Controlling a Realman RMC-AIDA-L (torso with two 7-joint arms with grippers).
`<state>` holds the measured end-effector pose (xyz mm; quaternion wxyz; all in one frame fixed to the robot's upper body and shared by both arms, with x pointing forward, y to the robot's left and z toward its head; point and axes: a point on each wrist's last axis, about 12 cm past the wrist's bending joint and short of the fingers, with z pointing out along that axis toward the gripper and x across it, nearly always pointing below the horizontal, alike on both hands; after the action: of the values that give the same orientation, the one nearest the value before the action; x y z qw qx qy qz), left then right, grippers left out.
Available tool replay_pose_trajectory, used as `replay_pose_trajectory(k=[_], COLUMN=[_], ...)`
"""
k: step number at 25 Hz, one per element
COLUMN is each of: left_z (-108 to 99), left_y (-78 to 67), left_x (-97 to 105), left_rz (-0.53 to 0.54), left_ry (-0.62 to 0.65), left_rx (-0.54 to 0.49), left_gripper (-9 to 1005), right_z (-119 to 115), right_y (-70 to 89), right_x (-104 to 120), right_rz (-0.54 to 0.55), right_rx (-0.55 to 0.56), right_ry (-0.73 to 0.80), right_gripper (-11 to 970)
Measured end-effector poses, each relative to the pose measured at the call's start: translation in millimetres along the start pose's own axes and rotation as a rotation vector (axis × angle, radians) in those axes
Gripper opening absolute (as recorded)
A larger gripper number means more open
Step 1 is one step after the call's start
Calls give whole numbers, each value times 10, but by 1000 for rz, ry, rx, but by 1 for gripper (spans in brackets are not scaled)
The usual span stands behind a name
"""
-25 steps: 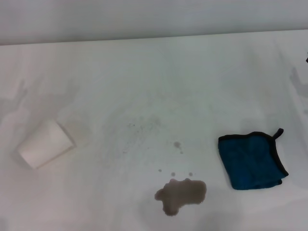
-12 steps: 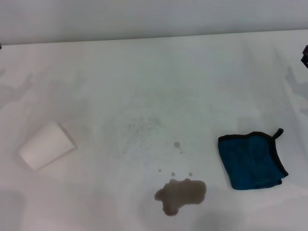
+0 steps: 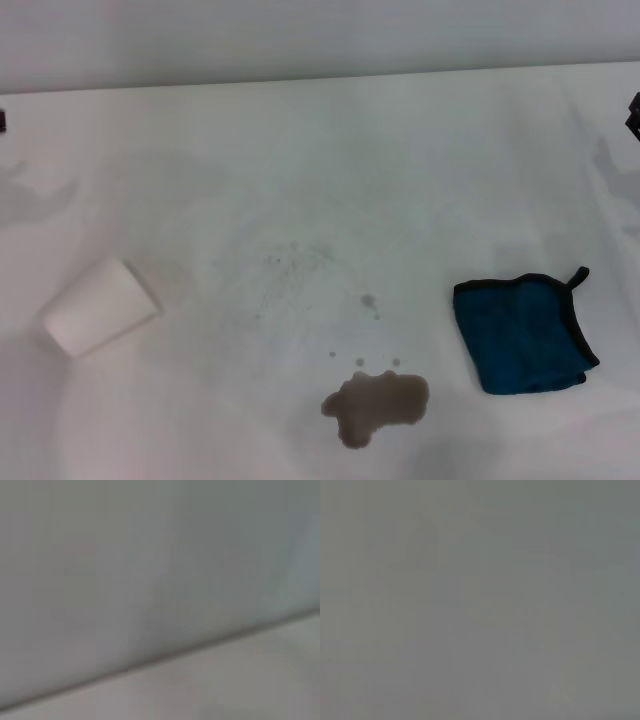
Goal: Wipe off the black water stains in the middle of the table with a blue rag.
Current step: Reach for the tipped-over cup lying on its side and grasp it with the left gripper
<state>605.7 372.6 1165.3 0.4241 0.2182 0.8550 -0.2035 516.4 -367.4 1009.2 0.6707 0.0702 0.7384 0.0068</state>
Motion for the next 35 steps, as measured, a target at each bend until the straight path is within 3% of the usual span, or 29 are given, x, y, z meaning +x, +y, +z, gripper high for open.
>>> replay_pose_trajectory(k=[10, 19, 23, 31, 35], left_z=[-7, 169, 358, 505, 525], left_y=[-115, -303, -487, -657, -672], left_x=[-193, -239, -199, -91, -34], left_rz=[105, 225, 270, 277, 275], left_ry=[378, 457, 539, 576, 599], left_rx=[88, 180, 246, 288, 285], left_gripper=[876, 876, 876, 876, 876], right_z=[18, -17, -33, -64, -65], right_y=[-21, -17, -23, 1, 3], right_x=[-30, -2, 6, 45, 48], right_rz=[-8, -1, 2, 17, 19], right_rx=[0, 0, 4, 5, 5], right_ry=[-9, -5, -5, 5, 6], right_gripper=[874, 872, 873, 874, 873])
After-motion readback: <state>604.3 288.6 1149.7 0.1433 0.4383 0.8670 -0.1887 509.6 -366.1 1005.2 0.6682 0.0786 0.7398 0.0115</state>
